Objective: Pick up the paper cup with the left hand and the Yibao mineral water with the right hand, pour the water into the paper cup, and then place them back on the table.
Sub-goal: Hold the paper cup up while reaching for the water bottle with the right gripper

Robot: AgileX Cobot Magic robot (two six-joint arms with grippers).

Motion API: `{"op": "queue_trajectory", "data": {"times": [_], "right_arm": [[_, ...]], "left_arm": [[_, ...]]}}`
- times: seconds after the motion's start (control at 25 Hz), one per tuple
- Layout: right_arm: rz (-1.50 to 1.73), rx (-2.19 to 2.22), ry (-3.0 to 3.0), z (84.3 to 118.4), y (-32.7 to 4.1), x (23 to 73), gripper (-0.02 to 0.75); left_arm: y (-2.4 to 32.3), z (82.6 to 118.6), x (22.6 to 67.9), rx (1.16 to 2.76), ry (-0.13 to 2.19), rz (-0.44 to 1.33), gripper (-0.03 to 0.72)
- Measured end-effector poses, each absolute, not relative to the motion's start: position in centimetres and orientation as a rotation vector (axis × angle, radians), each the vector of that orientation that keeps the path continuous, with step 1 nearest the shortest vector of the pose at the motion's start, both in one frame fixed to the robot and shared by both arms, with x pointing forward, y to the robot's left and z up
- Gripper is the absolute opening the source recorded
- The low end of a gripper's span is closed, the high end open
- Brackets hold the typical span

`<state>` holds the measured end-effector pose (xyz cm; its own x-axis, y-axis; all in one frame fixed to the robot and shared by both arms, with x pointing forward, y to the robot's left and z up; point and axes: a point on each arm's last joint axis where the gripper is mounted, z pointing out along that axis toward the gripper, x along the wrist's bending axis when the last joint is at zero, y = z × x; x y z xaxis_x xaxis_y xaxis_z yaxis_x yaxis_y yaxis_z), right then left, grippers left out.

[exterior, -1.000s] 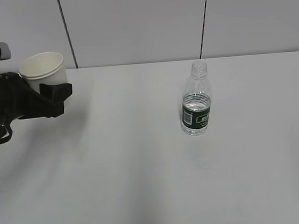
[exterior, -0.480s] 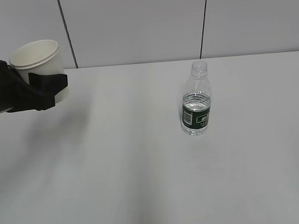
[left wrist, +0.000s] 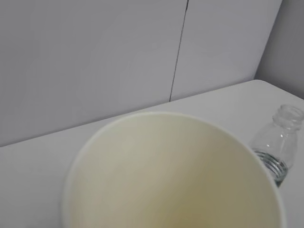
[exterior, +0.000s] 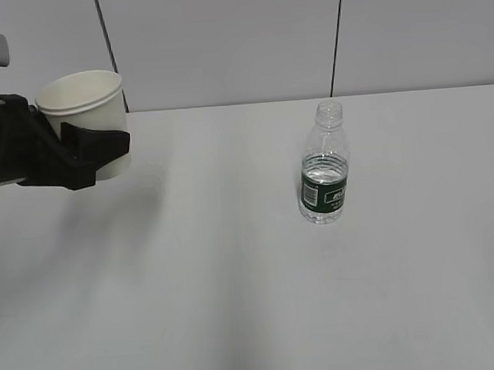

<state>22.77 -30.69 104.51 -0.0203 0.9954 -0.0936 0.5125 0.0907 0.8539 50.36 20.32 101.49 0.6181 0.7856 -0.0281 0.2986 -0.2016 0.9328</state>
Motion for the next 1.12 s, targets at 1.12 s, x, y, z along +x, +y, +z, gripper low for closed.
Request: {"op": "queue_trajectory", "data": {"times": [1.12], "right_arm": [[0.837, 1.516, 1.639, 105.19, -30.55, 23.49, 0.385]], "left_arm": [[20.17, 101.07, 50.08, 1.897, 0.855, 0.525, 0.411]]}}
